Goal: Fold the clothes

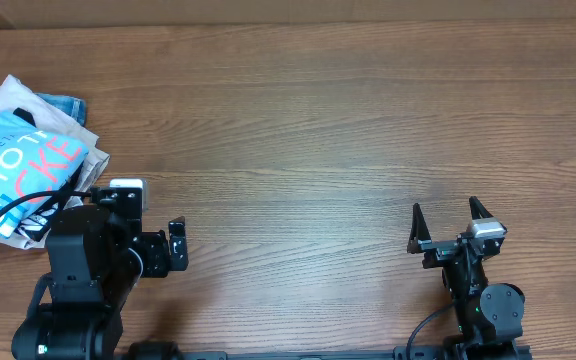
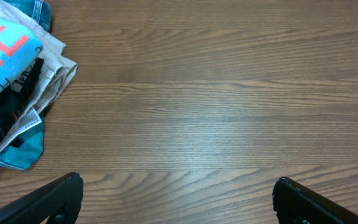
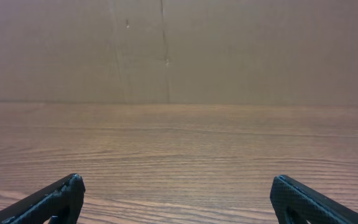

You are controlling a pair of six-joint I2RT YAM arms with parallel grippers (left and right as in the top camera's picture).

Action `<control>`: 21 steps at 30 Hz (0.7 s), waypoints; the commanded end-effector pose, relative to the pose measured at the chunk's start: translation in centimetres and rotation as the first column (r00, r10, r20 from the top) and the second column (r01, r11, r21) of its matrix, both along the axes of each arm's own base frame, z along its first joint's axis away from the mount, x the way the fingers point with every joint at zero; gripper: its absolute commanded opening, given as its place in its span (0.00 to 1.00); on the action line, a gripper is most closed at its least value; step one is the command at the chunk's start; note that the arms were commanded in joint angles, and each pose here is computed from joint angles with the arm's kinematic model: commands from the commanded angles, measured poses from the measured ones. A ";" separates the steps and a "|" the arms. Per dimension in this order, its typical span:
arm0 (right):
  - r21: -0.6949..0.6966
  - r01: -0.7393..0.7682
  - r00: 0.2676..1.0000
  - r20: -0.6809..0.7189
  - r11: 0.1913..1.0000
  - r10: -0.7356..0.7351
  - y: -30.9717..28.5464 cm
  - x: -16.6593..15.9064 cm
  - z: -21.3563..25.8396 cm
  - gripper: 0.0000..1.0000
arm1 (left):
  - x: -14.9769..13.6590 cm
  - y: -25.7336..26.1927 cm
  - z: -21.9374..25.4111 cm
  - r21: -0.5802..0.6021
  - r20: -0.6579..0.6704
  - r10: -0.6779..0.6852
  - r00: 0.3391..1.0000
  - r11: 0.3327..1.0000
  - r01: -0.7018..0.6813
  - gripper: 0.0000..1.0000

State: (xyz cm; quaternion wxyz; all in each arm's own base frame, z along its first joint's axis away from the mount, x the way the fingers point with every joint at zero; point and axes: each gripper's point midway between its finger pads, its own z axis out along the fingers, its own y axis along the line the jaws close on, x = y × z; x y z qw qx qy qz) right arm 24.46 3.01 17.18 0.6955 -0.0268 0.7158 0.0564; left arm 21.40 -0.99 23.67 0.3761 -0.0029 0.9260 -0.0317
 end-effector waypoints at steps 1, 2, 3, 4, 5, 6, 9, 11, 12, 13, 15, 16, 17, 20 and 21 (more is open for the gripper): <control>-0.004 0.003 1.000 0.007 1.000 -0.003 -0.1 0.0 -0.1 1.00 | -0.3 0.2 0.0 -0.007 0.011 0.023 1.000 1.000 -0.023 1.00; -0.004 0.003 1.000 0.007 1.000 -0.003 -0.1 0.0 -0.1 1.00 | -0.4 0.2 0.2 -0.007 0.020 0.023 1.000 1.000 -0.023 1.00; -0.004 0.003 1.000 0.007 1.000 -0.003 -0.1 0.0 -0.1 1.00 | -0.9 0.3 0.7 -0.002 0.052 0.022 0.998 1.000 -0.022 1.00; -0.004 0.003 1.000 0.007 1.000 -0.003 -0.1 0.0 -0.1 1.00 | -1.5 0.8 0.8 0.034 0.066 0.026 0.997 0.999 -0.029 1.00; -0.004 0.003 1.000 0.007 1.000 -0.003 -0.1 0.0 -0.1 1.00 | -2.0 1.1 0.9 0.049 0.081 0.040 0.996 0.998 -0.044 1.00; -0.003 0.003 1.000 0.007 1.000 -0.003 -0.1 0.0 -0.1 1.00 | -2.6 1.3 0.9 0.052 0.111 0.044 0.993 0.997 -0.050 1.00; -0.004 0.003 1.000 0.007 1.000 -0.003 -0.1 0.0 -0.1 1.00 | -3.5 1.2 -0.5 0.048 0.173 0.043 0.984 0.997 -0.052 1.00; -0.004 0.003 1.000 0.007 1.000 -0.003 -0.1 0.0 -0.1 1.00 | -3.4 1.2 -2.2 0.045 0.227 0.043 0.973 0.997 -0.055 1.00; -0.004 0.003 1.000 0.007 1.000 -0.003 -0.1 0.0 -0.1 1.00 | -3.0 1.2 -2.9 0.042 0.267 0.043 0.963 0.998 -0.056 1.00; -0.004 0.003 1.000 0.007 1.000 -0.003 -0.1 0.0 -0.1 1.00 | -2.6 1.2 -3.4 0.040 0.303 0.043 0.952 0.998 -0.058 1.00; -0.004 0.003 1.000 0.007 1.000 -0.003 -0.1 0.0 -0.1 1.00 | -1.7 1.2 -4.0 0.032 0.390 0.041 0.920 0.998 -0.058 1.00; -0.004 0.003 1.000 0.007 1.000 -0.003 -0.1 0.0 -0.1 1.00 | -1.1 1.2 -4.2 0.029 0.439 0.041 0.898 0.998 -0.060 1.00; -0.004 0.003 1.000 0.007 1.000 -0.003 -0.1 0.0 -0.1 1.00 | -0.6 1.2 -4.4 0.026 0.478 0.041 0.877 0.998 -0.061 1.00; -0.004 0.003 1.000 0.007 1.000 -0.003 -0.1 0.0 -0.1 1.00 | 0.5 1.1 -4.9 0.017 0.559 0.043 0.828 0.998 -0.064 1.00; -0.004 0.003 1.000 0.007 1.000 -0.003 -0.1 0.0 -0.1 1.00 | 0.7 1.1 -4.9 0.015 0.581 0.043 0.813 0.998 -0.064 1.00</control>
